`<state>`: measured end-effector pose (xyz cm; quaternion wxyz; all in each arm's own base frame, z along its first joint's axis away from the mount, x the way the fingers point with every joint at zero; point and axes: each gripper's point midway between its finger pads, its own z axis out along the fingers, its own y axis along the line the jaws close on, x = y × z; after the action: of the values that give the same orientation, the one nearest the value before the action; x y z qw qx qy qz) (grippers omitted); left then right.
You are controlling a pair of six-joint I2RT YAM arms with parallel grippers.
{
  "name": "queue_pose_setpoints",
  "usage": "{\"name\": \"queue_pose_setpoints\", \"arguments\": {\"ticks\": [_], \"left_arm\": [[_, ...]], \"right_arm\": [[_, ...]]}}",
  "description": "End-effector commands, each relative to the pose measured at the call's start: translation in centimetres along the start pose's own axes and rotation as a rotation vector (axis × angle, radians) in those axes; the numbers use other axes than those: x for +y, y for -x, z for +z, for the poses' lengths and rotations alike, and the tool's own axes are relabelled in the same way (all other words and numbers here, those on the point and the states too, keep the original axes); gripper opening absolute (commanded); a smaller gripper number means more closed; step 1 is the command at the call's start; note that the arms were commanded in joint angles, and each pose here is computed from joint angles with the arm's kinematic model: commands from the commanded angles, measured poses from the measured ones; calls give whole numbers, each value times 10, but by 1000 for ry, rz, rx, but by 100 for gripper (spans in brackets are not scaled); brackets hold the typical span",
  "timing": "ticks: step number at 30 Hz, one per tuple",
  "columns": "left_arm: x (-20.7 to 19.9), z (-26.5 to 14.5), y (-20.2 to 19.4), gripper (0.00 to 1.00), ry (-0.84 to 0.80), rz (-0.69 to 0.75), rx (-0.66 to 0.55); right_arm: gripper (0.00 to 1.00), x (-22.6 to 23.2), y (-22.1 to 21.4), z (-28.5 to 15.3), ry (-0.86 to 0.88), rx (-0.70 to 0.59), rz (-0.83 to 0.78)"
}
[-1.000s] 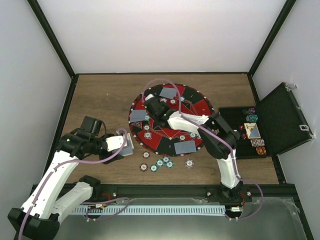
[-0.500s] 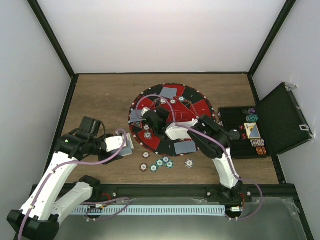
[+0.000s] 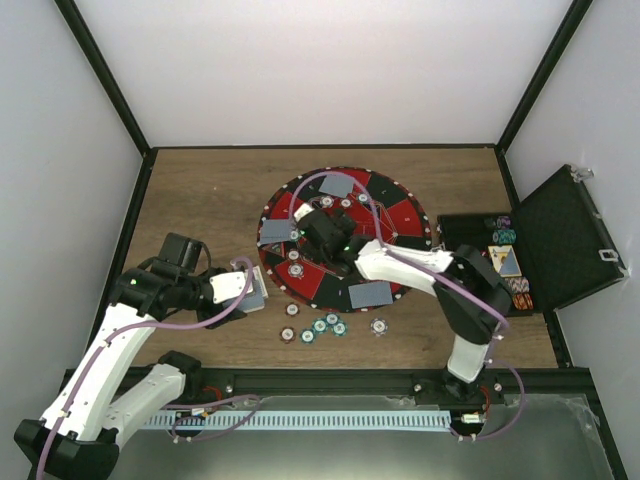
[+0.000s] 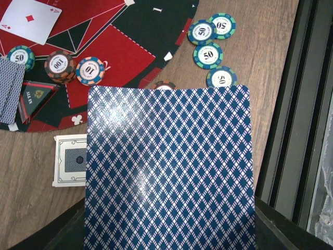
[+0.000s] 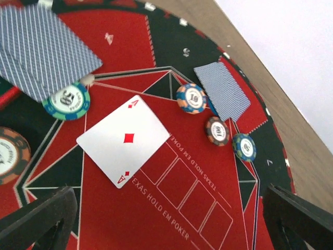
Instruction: Distribute texas hold em gaming equipment
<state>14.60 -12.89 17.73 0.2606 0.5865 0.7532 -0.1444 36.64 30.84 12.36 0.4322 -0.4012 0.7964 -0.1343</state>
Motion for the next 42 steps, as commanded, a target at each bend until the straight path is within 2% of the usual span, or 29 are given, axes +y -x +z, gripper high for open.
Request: {"name": "queue_pose_setpoints", "arguments": {"ticks": [1, 3, 5, 11, 13, 23, 27, 32, 42], "left_arm": [[2, -7, 11, 9, 11, 4, -45], [3, -7, 12, 9, 13, 7, -49], [2, -8, 13, 9, 13, 8, -52], [1, -8, 14, 9, 10, 17, -58], [2, -8, 14, 9, 11, 19, -59], [3, -8, 16, 9, 13, 27, -64], [3, -8, 16, 9, 17, 33, -67], [4, -8, 16, 9, 18, 35, -66], [5, -7, 17, 10, 23, 38, -68]], "right_arm": [[100, -37, 27, -49, 46, -77, 389], [100, -50, 41, -71, 191, -119, 658], [100, -49, 55, -93, 417, -154, 809], [100, -8, 86, -156, 910, -207, 892], [100, 8, 93, -168, 1011, -184, 917], [97, 90, 99, -187, 1284, 29, 920], [90, 107, 96, -187, 1323, 73, 915], [86, 118, 94, -186, 1351, 92, 922], [82, 155, 88, -184, 1404, 173, 894]]}}
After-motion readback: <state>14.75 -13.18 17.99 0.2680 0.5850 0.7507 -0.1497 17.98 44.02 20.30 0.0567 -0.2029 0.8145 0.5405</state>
